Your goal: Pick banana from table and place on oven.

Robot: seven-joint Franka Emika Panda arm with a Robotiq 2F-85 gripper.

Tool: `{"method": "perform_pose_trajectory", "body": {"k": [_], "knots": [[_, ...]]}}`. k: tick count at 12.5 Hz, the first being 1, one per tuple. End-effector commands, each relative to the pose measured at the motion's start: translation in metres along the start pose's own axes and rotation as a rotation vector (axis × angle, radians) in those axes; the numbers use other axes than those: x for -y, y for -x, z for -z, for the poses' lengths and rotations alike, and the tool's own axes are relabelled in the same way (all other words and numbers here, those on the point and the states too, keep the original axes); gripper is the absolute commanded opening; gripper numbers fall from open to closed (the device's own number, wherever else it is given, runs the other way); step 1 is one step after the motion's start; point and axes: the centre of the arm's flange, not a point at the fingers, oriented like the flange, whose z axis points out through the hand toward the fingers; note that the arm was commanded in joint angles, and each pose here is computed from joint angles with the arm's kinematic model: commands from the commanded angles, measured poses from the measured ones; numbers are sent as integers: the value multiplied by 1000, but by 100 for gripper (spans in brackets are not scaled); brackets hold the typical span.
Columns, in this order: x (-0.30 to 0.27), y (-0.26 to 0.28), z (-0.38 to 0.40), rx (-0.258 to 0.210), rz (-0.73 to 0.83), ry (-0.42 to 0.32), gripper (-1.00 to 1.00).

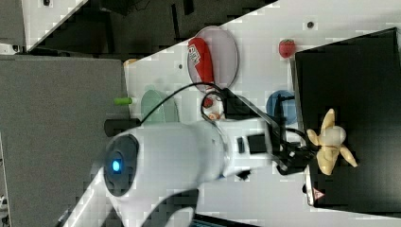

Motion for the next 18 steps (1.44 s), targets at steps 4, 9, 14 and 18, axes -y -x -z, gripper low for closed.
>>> {"method": "perform_pose_trajectory", "body": {"k": [4,9,14,18], "knots": [[65,25,83,-20,46,-56,100],[181,129,172,45,-179,-81,100],[224,214,222,24,-252,-22,100],[215,216,228,17,-262,-35,100]]}}
